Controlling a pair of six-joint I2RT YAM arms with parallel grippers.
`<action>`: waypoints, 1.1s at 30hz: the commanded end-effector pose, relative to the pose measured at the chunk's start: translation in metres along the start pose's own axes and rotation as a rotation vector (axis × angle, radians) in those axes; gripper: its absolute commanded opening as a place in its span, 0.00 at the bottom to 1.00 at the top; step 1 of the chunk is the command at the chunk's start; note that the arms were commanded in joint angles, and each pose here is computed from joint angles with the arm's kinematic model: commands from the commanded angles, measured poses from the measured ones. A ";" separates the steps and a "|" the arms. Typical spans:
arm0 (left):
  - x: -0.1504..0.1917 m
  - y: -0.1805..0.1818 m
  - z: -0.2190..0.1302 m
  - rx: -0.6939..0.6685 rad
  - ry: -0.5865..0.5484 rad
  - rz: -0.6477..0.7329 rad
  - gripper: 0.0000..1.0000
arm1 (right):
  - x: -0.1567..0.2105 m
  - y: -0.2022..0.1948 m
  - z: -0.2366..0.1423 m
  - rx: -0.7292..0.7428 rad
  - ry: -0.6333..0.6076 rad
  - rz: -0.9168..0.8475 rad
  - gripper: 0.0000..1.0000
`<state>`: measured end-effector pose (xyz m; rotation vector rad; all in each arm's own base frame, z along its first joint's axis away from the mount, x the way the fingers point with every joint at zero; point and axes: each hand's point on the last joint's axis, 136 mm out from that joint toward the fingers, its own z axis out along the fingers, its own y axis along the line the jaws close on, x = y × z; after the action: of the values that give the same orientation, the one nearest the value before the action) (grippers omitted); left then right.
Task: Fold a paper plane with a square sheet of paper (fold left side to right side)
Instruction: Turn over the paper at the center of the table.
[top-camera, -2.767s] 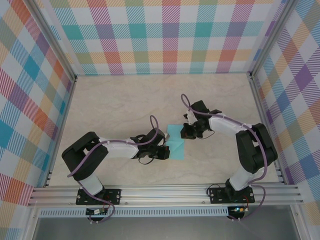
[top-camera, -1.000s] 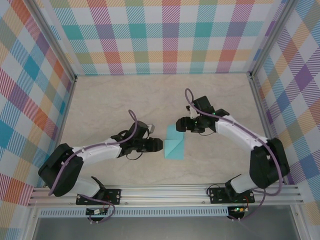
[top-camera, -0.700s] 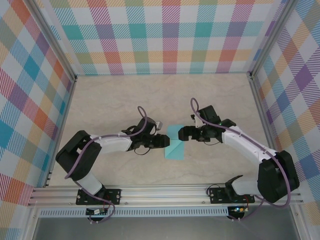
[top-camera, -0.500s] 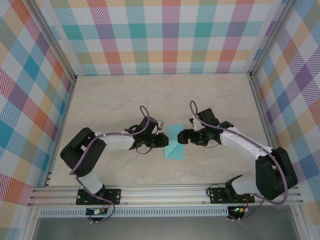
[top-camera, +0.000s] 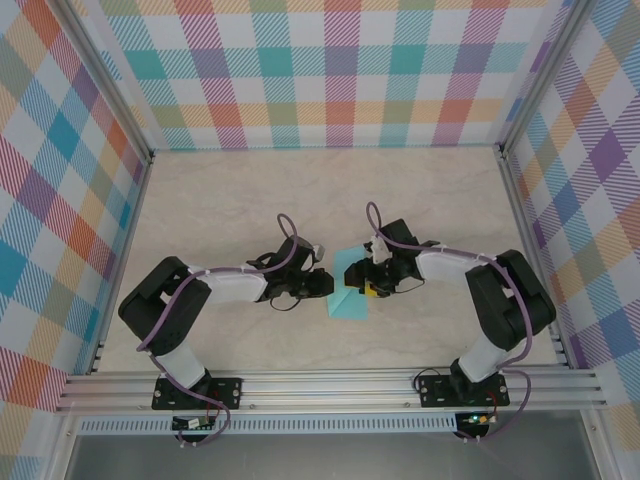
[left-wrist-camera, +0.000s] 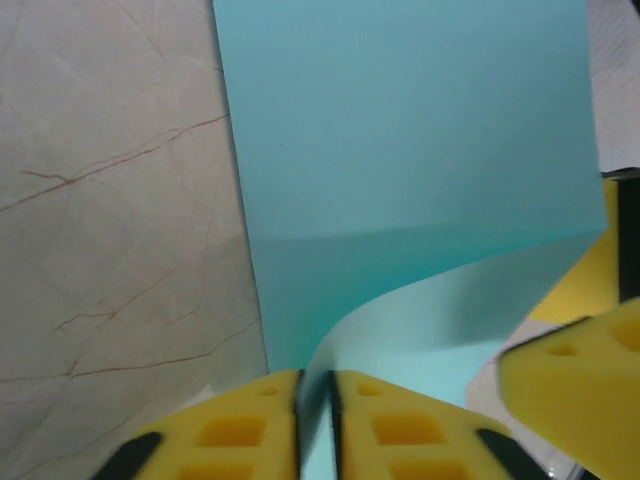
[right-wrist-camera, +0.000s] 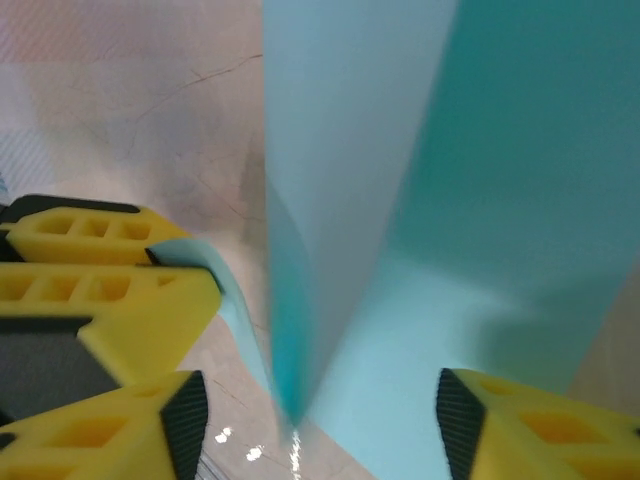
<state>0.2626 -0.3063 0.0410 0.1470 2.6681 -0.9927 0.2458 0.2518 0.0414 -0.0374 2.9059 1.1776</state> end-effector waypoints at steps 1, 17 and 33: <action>-0.011 -0.004 -0.011 0.008 -0.057 0.016 0.29 | -0.012 0.026 0.004 -0.091 -0.004 -0.038 0.49; -0.097 -0.071 -0.169 0.377 -0.502 -0.103 1.00 | -0.056 0.089 -0.157 -0.424 -0.366 -0.290 0.06; -0.096 -0.231 -0.260 0.857 -0.412 0.263 1.00 | -0.018 0.240 -0.277 -0.658 -0.424 -0.711 0.08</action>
<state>0.2611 -0.2972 0.3986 0.3085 1.6760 -1.7149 0.2790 0.2233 0.3854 -0.5600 1.8456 1.5886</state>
